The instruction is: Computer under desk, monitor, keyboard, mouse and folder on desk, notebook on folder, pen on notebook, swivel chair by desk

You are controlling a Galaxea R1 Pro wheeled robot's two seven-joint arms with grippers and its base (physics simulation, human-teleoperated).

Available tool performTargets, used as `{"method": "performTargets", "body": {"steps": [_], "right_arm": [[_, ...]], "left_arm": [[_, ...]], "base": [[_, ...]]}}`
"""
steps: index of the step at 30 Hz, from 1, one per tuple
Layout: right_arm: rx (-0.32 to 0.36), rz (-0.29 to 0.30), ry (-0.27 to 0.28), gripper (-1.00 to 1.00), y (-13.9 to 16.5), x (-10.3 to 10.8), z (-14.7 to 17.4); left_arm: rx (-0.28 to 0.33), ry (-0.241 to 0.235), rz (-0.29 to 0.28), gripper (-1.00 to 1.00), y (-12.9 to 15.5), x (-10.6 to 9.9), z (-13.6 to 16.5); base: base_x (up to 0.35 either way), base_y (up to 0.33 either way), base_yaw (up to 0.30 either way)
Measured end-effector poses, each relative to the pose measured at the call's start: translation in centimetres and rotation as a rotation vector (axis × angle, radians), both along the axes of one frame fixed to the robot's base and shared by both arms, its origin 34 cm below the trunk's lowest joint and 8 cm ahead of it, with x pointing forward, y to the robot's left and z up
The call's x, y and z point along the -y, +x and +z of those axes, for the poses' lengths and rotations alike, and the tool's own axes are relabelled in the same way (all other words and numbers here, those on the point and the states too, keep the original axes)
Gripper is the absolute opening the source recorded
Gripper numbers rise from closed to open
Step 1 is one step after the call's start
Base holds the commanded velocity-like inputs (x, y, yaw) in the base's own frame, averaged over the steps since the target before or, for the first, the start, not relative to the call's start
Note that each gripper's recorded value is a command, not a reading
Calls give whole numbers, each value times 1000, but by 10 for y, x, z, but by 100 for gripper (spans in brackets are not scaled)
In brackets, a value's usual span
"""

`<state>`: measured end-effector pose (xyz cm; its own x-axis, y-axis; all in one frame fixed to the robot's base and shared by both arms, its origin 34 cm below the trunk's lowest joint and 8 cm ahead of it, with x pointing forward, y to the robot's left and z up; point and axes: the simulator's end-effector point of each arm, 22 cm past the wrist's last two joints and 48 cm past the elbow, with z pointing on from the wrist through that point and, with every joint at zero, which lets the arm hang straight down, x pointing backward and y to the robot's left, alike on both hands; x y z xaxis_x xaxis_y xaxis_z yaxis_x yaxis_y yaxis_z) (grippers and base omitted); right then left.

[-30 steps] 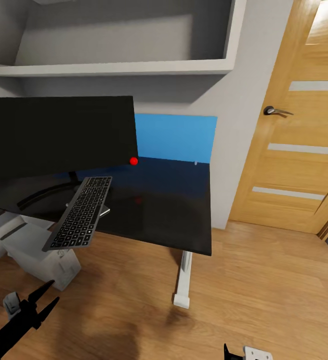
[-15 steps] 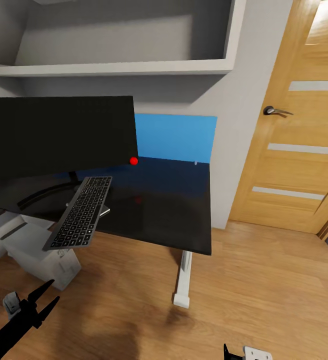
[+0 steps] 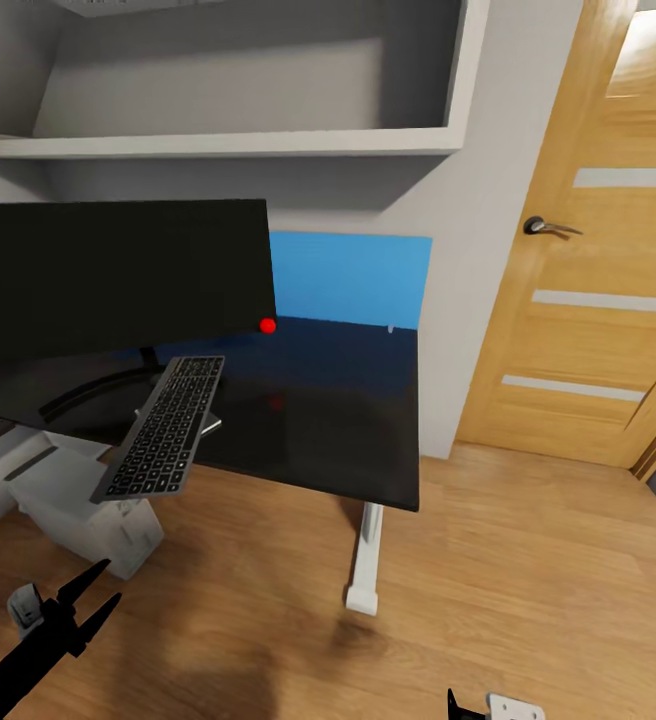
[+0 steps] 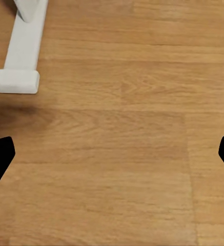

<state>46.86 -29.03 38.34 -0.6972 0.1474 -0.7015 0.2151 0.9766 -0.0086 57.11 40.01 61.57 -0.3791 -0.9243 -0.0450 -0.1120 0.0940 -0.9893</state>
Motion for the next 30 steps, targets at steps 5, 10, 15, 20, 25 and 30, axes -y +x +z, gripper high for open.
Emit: {"method": "performTargets", "body": {"steps": [5, 10, 15, 20, 25, 30], "right_arm": [[0, 0, 0, 100, 1, 0, 10], [-1, 0, 0, 100, 3, 0, 20], [-1, 0, 0, 100, 4, 0, 30], [-1, 0, 0, 100, 5, 0, 39], [-1, 0, 0, 100, 6, 0, 49], [-1, 0, 0, 100, 7, 0, 58]], "left_arm": [[2, 0, 0, 100, 2, 0, 11], [5, 1, 0, 100, 4, 0, 21], [6, 0, 0, 100, 5, 0, 31], [9, 1, -2, 100, 7, 1, 42], [33, 1, -10, 100, 12, 3, 60], [45, 2, -15, 100, 15, 5, 74]], "base": [[-1, 0, 0], [0, 0, 0], [0, 0, 0], [0, 0, 0], [0, 0, 0], [0, 0, 0]]}}
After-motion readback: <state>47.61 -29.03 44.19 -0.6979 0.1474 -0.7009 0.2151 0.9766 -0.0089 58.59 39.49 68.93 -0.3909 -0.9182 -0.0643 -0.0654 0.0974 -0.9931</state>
